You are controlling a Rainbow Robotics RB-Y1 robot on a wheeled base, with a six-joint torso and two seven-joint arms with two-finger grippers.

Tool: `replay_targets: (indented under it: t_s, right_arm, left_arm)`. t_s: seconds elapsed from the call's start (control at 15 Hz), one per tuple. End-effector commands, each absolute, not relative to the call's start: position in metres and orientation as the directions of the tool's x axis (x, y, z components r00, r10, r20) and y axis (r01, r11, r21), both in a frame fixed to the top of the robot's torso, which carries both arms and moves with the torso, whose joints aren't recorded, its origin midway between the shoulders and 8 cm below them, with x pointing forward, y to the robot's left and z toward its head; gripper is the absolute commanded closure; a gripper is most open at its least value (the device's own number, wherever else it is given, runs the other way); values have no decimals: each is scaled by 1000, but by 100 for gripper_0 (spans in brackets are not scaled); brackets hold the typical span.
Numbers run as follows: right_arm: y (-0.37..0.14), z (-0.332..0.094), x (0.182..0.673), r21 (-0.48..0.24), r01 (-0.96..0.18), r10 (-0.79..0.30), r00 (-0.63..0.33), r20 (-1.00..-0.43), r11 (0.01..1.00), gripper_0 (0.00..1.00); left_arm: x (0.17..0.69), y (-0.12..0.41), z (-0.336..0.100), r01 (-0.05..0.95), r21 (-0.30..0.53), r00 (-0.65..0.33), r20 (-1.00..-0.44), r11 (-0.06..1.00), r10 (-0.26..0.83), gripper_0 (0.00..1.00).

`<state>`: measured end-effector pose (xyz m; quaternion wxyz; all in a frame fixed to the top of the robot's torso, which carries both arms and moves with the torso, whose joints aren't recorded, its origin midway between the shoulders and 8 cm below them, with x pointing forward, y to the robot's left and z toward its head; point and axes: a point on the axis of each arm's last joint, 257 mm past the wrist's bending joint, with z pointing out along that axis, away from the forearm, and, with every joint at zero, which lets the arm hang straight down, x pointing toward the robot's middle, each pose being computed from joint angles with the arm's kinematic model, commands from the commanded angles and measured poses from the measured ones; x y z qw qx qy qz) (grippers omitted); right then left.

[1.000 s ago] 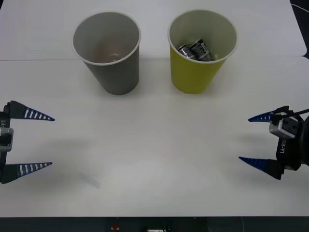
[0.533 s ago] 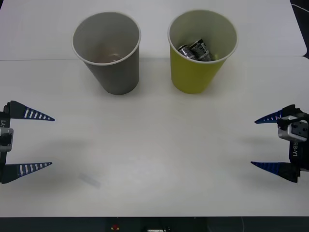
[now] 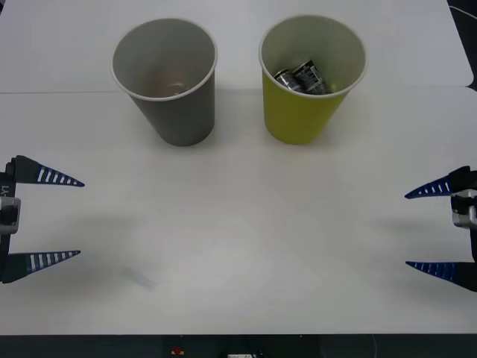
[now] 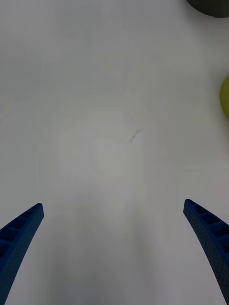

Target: Put the can into the green bin and the plastic bottle into the gray bin

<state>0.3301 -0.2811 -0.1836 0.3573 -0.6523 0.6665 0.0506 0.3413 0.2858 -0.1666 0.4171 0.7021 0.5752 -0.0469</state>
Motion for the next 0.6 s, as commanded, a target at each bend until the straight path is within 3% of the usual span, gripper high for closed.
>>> replay_targets:
  t_s: [0.07, 0.4, 0.6]
  right_arm:
    - [-280, -177, 329, -400, -907, -827, 120, -549, 133, 0]
    - [-284, -170, 330, -423, -900, -839, 150, -523, 102, 0]
    - [-278, -166, 329, -413, -903, -819, 147, -554, 117, 0]
  left_arm:
    - [341, 286, -167, 847, 532, 334, -546, 10, 769, 0]
    - [341, 286, -167, 847, 532, 334, -546, 10, 769, 0]
    - [341, 286, -167, 847, 532, 334, -546, 10, 769, 0]
